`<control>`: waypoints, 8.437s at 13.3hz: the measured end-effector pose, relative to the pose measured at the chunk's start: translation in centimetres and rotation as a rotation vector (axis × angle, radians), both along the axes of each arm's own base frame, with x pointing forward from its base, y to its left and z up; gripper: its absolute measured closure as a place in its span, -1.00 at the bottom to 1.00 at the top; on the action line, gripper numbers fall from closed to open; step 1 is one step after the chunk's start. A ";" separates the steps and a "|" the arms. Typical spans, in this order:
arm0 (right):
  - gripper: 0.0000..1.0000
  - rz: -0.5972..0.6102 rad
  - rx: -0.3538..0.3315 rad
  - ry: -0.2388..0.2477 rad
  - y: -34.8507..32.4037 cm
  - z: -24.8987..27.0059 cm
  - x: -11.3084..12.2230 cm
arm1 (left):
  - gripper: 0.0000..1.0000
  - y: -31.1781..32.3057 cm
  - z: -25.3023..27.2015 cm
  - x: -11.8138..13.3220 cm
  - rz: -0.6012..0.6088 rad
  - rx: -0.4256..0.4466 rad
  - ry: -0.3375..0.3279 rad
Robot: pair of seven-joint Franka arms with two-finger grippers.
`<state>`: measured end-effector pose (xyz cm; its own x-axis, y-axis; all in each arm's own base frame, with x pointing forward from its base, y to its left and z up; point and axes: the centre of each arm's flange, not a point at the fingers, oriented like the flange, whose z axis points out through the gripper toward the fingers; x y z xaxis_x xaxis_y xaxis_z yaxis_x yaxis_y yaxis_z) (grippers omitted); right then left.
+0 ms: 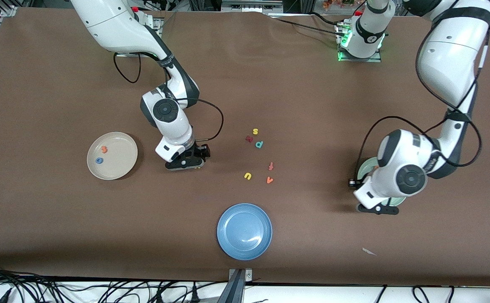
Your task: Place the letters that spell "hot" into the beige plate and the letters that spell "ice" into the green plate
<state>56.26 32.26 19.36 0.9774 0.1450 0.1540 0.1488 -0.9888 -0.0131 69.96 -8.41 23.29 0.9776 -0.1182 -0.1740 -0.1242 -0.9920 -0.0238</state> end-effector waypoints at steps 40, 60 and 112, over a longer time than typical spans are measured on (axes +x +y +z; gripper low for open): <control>0.48 0.024 -0.051 0.018 0.3 -0.4 0.1 | -1.00 8.5 10.7 -2.4 -0.039 -0.061 0.040; 0.48 -0.021 -0.175 0.393 -30.7 1.4 2.0 | -1.00 6.9 31.0 -14.1 0.164 -0.063 -0.080; -1.00 -0.215 -0.084 0.192 -31.3 35.1 7.3 | -1.00 8.6 35.5 -14.2 0.133 -0.068 -0.111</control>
